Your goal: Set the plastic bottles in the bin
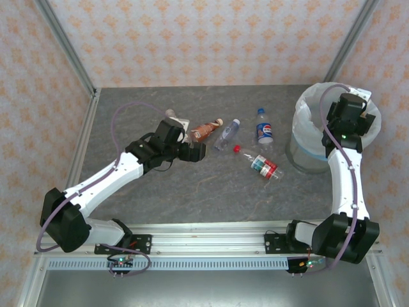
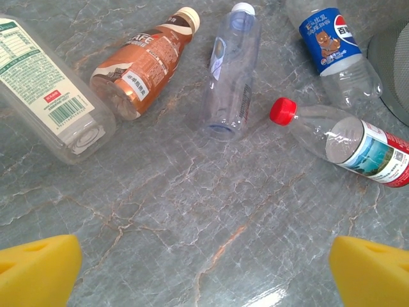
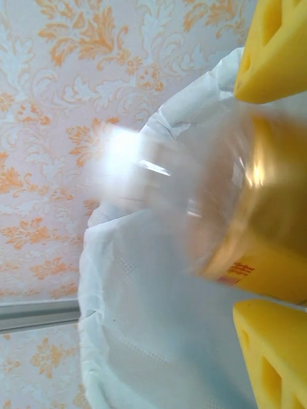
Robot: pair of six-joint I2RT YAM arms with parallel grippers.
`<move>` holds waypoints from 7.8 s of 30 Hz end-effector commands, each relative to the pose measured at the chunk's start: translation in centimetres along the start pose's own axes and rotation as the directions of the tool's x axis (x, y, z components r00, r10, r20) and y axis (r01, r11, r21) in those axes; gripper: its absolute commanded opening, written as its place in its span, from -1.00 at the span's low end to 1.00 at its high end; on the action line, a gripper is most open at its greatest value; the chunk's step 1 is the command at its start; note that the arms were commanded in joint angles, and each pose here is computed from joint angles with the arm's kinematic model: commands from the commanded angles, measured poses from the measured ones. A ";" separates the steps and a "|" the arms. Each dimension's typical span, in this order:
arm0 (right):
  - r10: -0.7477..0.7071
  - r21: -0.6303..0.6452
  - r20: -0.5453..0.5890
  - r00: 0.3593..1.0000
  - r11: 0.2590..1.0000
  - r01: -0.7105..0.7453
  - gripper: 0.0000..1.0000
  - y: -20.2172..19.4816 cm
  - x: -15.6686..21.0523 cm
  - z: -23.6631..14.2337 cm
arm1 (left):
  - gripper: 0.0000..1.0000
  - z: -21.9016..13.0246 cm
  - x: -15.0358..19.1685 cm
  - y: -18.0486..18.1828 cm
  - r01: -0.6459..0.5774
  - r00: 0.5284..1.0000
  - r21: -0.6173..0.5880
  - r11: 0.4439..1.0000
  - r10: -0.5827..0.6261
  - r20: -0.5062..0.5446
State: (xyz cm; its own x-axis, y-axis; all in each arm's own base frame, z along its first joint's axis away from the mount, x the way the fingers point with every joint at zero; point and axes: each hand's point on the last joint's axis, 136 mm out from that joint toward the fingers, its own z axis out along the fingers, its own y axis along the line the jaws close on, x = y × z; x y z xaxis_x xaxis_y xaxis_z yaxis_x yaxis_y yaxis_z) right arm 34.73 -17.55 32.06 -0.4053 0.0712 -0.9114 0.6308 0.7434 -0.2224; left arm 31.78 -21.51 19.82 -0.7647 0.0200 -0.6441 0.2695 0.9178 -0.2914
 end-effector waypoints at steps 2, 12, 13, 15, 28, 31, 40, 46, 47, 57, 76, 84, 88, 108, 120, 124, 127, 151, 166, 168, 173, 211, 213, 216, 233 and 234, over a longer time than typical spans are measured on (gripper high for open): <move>0.011 0.057 -0.014 1.000 0.998 -0.010 0.88 -1.5 0.0 -0.7 | 1.00 -1.5 -0.8 1.1 0.089 0.996 -0.073 0.993 -0.088 0.018; 0.187 -0.084 0.035 0.982 0.979 -0.183 0.99 -0.6 -1.9 -3.7 | 1.00 -1.5 -0.5 7.2 0.301 0.944 -0.307 0.903 -0.237 0.228; 0.205 -0.112 0.037 0.978 0.973 -0.200 0.99 -0.3 -2.1 -4.1 | 1.00 -1.6 -0.7 7.5 0.309 0.941 -0.322 0.895 -0.238 0.242; 0.227 -0.157 0.040 0.973 0.963 -0.218 0.98 0.3 -2.2 -4.7 | 1.00 -1.8 -1.1 7.9 0.327 0.932 -0.341 0.881 -0.241 0.271; 0.229 -0.274 0.001 0.973 0.936 -0.220 0.98 2.7 -1.4 -5.7 | 1.00 -1.4 -1.6 9.9 0.389 0.905 -0.394 0.833 -0.265 0.334; 0.230 -0.289 0.001 0.973 0.932 -0.220 0.98 3.1 -1.4 -5.9 | 1.00 -1.1 -1.7 10.4 0.399 0.902 -0.401 0.825 -0.276 0.332; 0.289 -0.508 -0.026 0.957 0.821 -0.262 0.99 6.6 -2.8 -9.4 | 1.00 0.5 -2.4 12.0 0.418 0.903 -0.425 0.803 -0.317 0.290; 0.323 -0.637 -0.086 0.942 0.710 -0.301 0.98 8.5 -3.0 -11.9 | 1.00 3.1 -3.0 11.9 0.441 0.896 -0.402 0.802 -0.367 0.252; 0.325 -0.653 -0.094 0.941 0.694 -0.304 0.98 8.8 -3.1 -12.3 | 1.00 3.8 -3.2 11.8 0.445 0.894 -0.392 0.805 -0.378 0.239; 0.311 -0.719 -0.149 0.939 0.618 -0.318 0.98 9.5 -0.9 -14.4 | 1.00 9.7 -4.3 11.7 0.488 0.872 -0.365 0.793 -0.458 0.170; 0.309 -0.717 -0.214 0.927 0.594 -0.364 0.98 10.3 1.1 -14.2 | 0.71 14.3 -2.8 12.9 0.494 0.862 -0.389 0.778 -0.496 0.102; 0.309 -0.711 -0.230 0.923 0.594 -0.376 0.98 10.4 1.6 -13.9 | 0.63 13.0 -1.7 13.6 0.465 0.877 -0.421 0.779 -0.470 0.099; 0.299 -0.703 -0.233 0.925 0.606 -0.373 0.98 10.3 1.9 -13.8 | 0.63 13.2 -1.0 14.0 0.446 0.885 -0.429 0.786 -0.460 0.077; 0.269 -0.786 -0.263 0.927 0.498 -0.367 0.98 11.5 2.4 -16.2 | 0.02 15.8 -0.4 14.5 0.333 0.931 -0.422 0.843 -0.365 0.004; 0.192 -0.918 -0.163 0.968 0.329 -0.220 0.98 14.7 1.7 -21.2 | -0.48 11.4 -0.7 14.2 0.319 0.947 -0.382 0.867 -0.305 0.099; 0.122 -0.942 -0.098 0.988 0.308 -0.131 0.98 16.5 2.3 -22.7 | -0.67 9.8 -0.8 13.8 0.307 0.951 -0.353 0.884 -0.277 0.136; 0.068 -0.937 -0.049 0.996 0.342 -0.070 0.98 17.5 2.7 -22.9 | -0.82 8.5 -0.9 13.7 0.303 0.950 -0.336 0.892 -0.257 0.175; 0.013 -0.929 -0.191 0.981 0.319 -0.186 0.98 26.5 1.7 -24.7 | -1.00 3.5 -3.8 4.8 -0.012 0.917 -0.037 0.999 0.026 0.397; -0.099 -0.943 -0.316 0.944 0.142 -0.301 0.98 34.0 1.9 -28.5 | -1.00 0.8 -2.8 -4.3 -0.253 0.911 0.219 0.942 0.156 0.382; -0.082 -0.945 -0.315 0.945 0.118 -0.305 0.98 34.3 1.4 -28.7 | -1.00 0.6 -2.7 -4.5 -0.259 0.910 0.227 0.939 0.158 0.382; 0.024 -0.911 -0.338 0.941 0.242 -0.333 0.98 34.2 0.6 -26.1 | -1.00 -0.4 -2.9 -5.1 -0.269 0.895 0.264 0.926 0.138 0.425; 0.119 -0.921 -0.093 0.989 0.368 -0.131 -0.87 29.8 -1.1 -24.6 | 1.00 -1.8 -4.8 1.8 0.042 0.827 0.010 0.999 -0.040 0.560; 0.127 -0.917 -0.062 0.990 0.385 -0.107 -0.87 28.8 -1.5 -24.6 | 1.00 -2.1 -4.6 1.5 -0.008 0.827 0.011 1.000 0.001 0.563; 0.150 -0.910 -0.031 0.988 0.405 -0.090 -0.87 27.3 -2.2 -24.5 | 1.00 -2.5 -4.3 1.6 -0.009 0.831 0.007 1.000 0.004 0.557; 0.296 -0.791 0.188 0.936 0.611 -0.035 -0.91 16.1 -8.4 -22.3 | 1.00 -1.9 -3.8 5.2 0.110 0.850 -0.168 0.980 -0.005 0.527; 0.317 -0.775 0.207 0.926 0.631 -0.043 -0.91 15.2 -8.9 -22.2 | 1.00 -2.0 -3.8 5.3 0.115 0.848 -0.171 0.978 -0.007 0.530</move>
State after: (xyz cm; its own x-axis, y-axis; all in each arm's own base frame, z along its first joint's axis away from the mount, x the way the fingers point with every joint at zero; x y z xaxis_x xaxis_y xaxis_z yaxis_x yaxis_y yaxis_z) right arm 34.07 10.09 42.11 -0.1314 0.1975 -0.9714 -0.1639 0.9621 0.2178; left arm 34.58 -17.27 21.70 -0.3608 -0.1762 -0.9158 0.1546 0.9571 -0.2450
